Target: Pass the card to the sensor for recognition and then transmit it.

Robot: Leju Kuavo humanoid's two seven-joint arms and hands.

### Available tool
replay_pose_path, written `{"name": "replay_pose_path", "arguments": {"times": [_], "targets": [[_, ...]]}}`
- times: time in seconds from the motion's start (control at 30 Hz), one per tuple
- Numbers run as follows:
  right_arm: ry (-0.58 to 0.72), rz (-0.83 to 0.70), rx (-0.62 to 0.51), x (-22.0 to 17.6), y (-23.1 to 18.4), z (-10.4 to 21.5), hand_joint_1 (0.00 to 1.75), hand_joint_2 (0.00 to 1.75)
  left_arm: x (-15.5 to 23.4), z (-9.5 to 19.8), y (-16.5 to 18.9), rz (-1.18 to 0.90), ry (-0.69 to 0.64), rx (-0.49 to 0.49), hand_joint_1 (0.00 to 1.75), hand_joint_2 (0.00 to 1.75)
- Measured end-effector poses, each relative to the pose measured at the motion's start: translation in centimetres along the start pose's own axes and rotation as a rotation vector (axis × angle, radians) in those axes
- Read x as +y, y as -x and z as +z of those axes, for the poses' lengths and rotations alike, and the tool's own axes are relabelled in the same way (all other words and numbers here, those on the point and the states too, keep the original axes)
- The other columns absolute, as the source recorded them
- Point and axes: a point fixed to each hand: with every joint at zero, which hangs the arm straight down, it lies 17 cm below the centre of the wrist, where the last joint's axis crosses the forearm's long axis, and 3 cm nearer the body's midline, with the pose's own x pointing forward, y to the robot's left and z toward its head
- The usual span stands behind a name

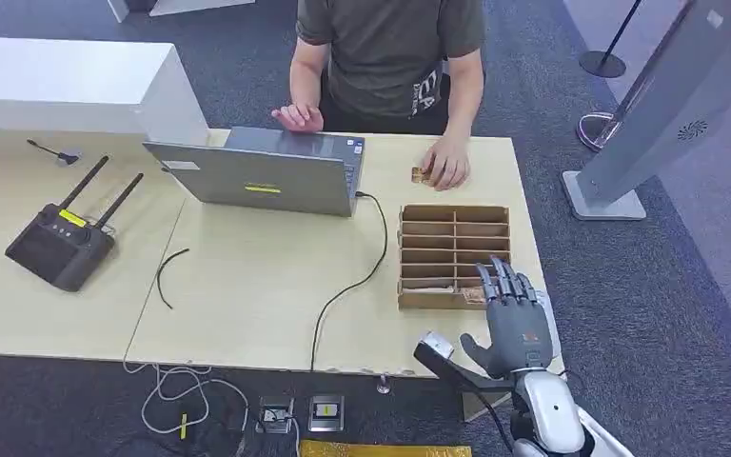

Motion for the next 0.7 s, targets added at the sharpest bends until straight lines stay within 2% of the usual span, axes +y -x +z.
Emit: {"name": "replay_pose_path", "arguments": {"times": [0.7], "targets": [[-0.015, 0.025, 0.028, 0.95, 0.35, 0.02, 0.0, 1.75, 0.06, -0.03, -0.04, -0.007, -0.001, -0.002, 0.0, 0.0]]}}
